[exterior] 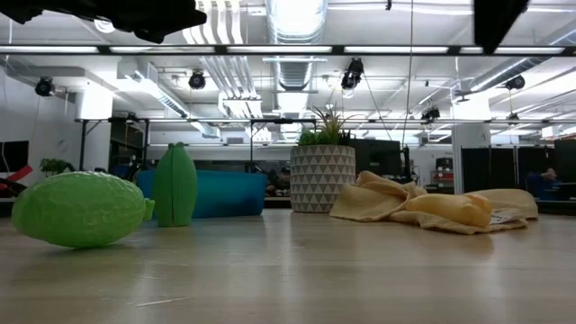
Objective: Pick and placing Produce into tupperware
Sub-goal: Put the yellow banana into the blue bin
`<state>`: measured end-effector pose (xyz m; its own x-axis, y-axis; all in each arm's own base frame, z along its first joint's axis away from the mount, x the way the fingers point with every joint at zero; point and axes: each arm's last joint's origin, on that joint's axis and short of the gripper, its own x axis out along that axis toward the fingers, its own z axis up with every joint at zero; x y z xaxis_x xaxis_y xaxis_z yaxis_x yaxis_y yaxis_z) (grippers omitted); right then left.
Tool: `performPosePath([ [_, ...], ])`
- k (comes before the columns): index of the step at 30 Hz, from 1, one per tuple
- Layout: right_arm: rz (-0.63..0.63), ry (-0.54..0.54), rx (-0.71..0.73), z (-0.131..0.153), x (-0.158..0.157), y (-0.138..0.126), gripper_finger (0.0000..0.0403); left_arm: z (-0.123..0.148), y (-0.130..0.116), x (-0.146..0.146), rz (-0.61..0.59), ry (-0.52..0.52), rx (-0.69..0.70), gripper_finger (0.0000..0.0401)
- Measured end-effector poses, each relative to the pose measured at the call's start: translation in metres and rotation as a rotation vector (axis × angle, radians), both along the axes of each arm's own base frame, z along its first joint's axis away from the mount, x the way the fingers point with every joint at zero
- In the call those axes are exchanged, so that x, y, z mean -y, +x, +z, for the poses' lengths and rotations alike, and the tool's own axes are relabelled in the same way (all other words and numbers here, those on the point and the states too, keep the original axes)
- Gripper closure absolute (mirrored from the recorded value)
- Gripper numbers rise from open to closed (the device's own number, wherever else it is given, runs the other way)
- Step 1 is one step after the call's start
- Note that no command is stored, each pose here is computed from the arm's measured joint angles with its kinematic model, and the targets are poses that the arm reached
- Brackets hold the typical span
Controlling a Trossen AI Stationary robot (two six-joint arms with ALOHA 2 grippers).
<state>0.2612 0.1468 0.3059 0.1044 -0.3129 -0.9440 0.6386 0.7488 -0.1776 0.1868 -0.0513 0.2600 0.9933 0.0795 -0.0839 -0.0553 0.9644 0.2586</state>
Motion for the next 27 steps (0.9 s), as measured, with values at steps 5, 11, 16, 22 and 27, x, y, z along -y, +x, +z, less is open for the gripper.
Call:
performPosePath([
  [5,-0.057,-0.051,0.134,0.002,-0.031,-0.021,0.0167,0.000,0.000,0.000,0.000,0.000,0.000,0.0195],
  [11,-0.139,-0.079,0.198,-0.012,-0.050,-0.041,0.0167,0.000,0.000,0.000,0.000,-0.001,0.001,0.0195],
  [16,-0.208,-0.114,0.223,-0.035,-0.052,-0.048,0.0167,0.000,0.000,0.000,0.000,-0.001,0.001,0.0195],
  [22,-0.232,-0.095,0.249,-0.061,-0.045,-0.038,0.0167,0.000,0.000,0.000,0.000,-0.001,0.001,0.0195],
  [27,-0.256,-0.111,0.296,-0.081,-0.035,-0.030,0.0168,0.000,0.000,0.000,0.000,-0.002,0.001,0.0195],
])
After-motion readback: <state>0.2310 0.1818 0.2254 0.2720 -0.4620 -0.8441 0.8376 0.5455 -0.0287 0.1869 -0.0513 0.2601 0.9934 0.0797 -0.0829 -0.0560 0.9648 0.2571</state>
